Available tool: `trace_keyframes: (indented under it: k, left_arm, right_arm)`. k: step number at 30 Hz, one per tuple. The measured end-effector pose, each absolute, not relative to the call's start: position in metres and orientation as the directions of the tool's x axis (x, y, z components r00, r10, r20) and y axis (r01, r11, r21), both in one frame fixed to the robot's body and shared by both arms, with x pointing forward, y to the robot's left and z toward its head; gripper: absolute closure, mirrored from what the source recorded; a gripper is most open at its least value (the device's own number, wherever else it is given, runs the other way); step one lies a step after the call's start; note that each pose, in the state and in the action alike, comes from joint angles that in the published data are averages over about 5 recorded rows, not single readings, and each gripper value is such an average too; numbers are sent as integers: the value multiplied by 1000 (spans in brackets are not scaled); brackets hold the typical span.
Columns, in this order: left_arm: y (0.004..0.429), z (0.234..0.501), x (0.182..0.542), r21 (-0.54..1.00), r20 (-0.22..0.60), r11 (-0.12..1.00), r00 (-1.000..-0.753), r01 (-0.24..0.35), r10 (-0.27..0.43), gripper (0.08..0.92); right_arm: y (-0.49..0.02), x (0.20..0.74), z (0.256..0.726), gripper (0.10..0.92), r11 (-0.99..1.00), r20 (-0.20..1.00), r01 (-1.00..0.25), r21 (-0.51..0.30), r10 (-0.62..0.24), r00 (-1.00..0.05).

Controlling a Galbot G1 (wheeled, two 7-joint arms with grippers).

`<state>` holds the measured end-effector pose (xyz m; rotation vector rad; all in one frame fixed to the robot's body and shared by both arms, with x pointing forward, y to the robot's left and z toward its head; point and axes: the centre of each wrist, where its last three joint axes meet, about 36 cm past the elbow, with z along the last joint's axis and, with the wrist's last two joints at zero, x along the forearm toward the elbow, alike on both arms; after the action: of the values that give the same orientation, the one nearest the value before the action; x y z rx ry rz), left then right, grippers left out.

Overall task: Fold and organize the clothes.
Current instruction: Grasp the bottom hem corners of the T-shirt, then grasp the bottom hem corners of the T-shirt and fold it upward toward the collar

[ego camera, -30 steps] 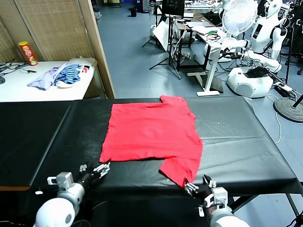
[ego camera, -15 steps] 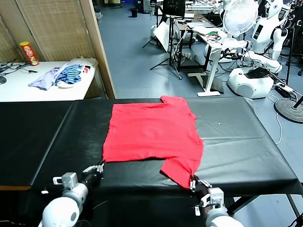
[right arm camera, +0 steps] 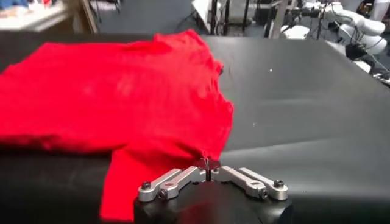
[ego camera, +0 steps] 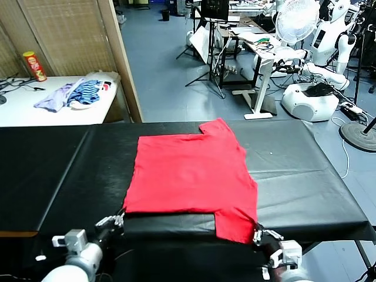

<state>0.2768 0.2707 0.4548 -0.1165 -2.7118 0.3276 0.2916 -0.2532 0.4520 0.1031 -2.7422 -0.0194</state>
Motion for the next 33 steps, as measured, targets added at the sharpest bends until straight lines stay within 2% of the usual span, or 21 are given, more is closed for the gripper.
trace_keyframes:
  k: [8, 19, 22, 25, 27, 30, 33]
  left_arm:
    - [270, 445, 315, -224, 301, 974, -947, 40, 108, 874]
    - [270, 412, 366, -136, 298, 991, -953, 7, 48, 874]
    - [273, 406, 375, -127, 306, 992, -951, -8, 32, 867]
    - [276, 404, 376, -116, 310, 993, -951, -15, 22, 779]
    - [278, 403, 374, -108, 312, 994, -950, -18, 17, 666]
    - [279, 404, 368, -100, 317, 995, -948, -16, 16, 515]
    - [278, 406, 360, -103, 326, 995, -945, -8, 26, 364]
  right_arm:
    - [-266, 366, 418, 901, 993, 262, -117, 4, -114, -958]
    - [-265, 435, 380, 885, 980, 262, -196, 17, -194, -945]
    - [-269, 434, 381, 780, 978, 265, -208, 17, -205, -942]
    - [-273, 423, 388, 601, 978, 266, -209, 9, -204, -942]
    - [-275, 412, 396, 467, 978, 268, -210, 0, -203, -942]
    - [-277, 394, 405, 317, 976, 271, -218, -19, -205, -941]
    - [-279, 376, 404, 239, 975, 285, -222, -28, -205, -936]
